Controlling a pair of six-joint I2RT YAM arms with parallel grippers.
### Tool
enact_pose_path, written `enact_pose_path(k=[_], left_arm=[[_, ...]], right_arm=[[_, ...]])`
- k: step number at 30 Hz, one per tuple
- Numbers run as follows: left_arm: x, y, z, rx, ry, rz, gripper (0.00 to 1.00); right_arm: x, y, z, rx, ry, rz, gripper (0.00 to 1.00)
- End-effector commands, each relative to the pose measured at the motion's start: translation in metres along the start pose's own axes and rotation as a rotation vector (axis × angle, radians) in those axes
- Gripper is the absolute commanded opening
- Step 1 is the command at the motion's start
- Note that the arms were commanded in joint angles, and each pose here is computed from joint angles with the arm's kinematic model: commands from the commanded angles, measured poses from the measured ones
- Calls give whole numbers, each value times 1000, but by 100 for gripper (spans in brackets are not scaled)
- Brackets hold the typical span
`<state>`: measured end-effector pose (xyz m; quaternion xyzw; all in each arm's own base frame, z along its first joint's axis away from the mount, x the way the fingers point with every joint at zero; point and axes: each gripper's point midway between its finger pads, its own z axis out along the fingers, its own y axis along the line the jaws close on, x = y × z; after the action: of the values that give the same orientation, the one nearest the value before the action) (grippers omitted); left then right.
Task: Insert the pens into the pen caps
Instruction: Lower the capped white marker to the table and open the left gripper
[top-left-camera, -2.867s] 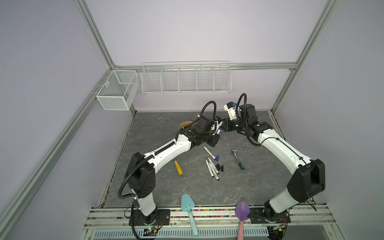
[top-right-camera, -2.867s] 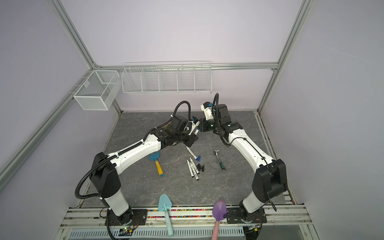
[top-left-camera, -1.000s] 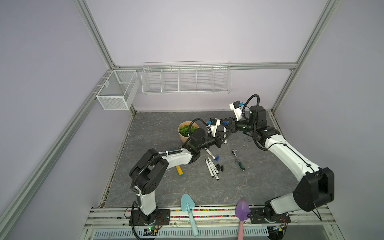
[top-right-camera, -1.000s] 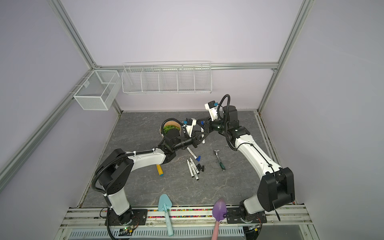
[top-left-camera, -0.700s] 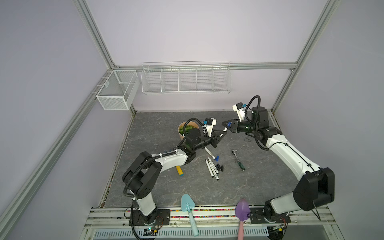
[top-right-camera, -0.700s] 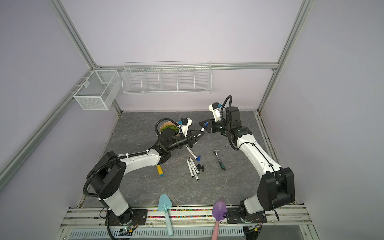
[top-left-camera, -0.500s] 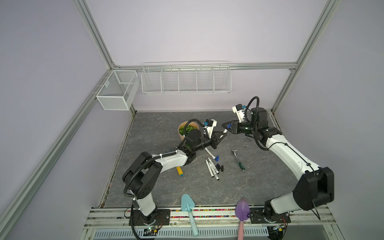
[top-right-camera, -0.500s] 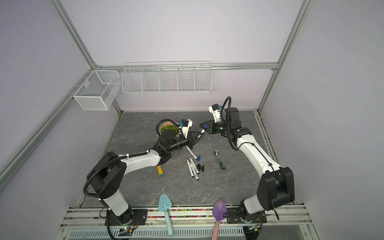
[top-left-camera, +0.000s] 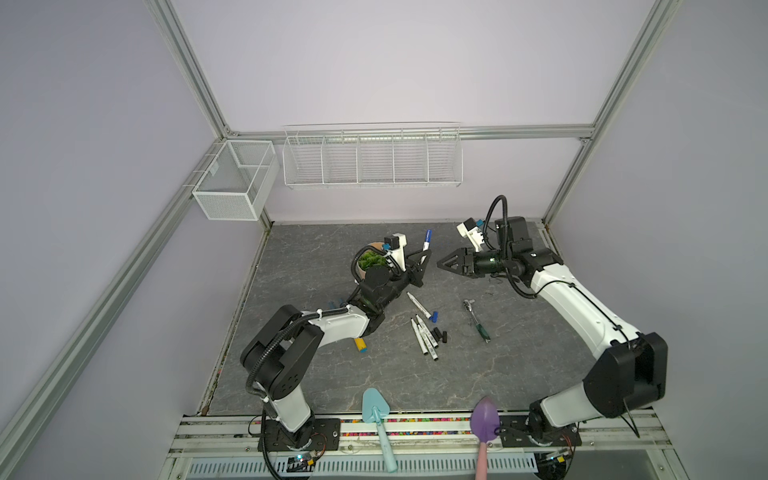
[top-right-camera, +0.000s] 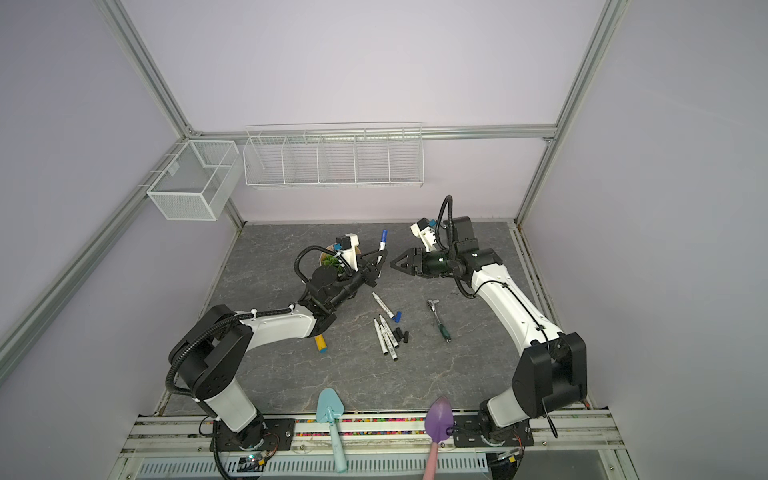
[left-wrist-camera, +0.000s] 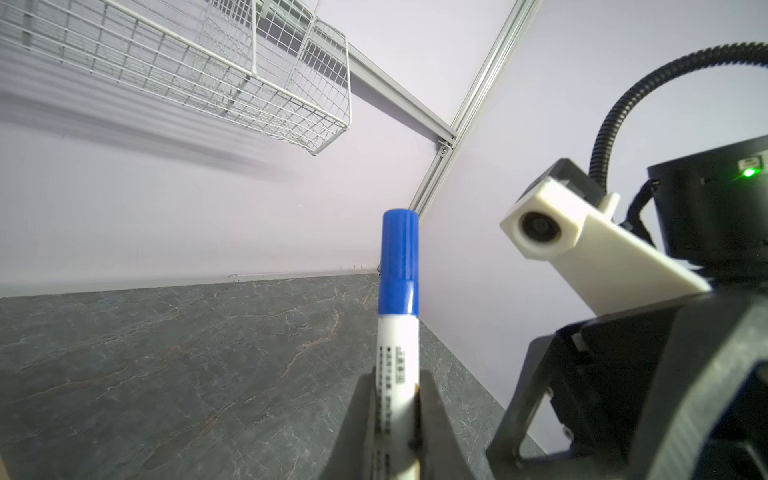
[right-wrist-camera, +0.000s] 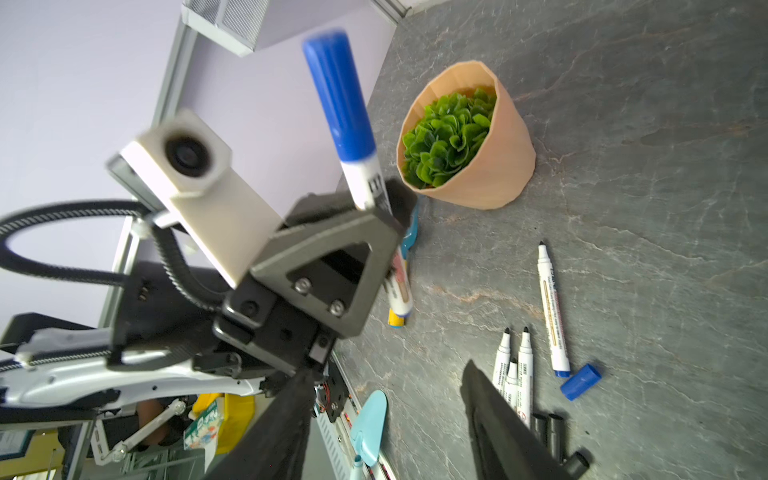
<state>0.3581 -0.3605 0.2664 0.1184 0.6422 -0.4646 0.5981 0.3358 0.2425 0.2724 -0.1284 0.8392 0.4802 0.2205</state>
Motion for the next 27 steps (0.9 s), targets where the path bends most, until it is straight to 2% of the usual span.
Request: enact_pose_path(k=[1,4,7,11,16,19,27], left_arm=[[18,10,0,-67,-19,-51,0],[33,20,6,-129,10,-27,0],[53,24,21,-214,88,26,0],[96,59,43,-424,301,18,0],[137,87,59,-514,408,55,0],[159,107,64,-610,488,85,0],[184,136,58,-707,548,87,1]], right_arm=[[-25,30,-32,8,-118,-65,65],[-31,21,-50,89,-179,-58,65],[-29,-1,-61,163,-212,-6,64],[-15,-29,-62,256,-186,60,62],[1,-44,-55,282,-137,118,59],[8,-49,-51,278,-116,141,58],[18,-51,-50,271,-96,143,57]])
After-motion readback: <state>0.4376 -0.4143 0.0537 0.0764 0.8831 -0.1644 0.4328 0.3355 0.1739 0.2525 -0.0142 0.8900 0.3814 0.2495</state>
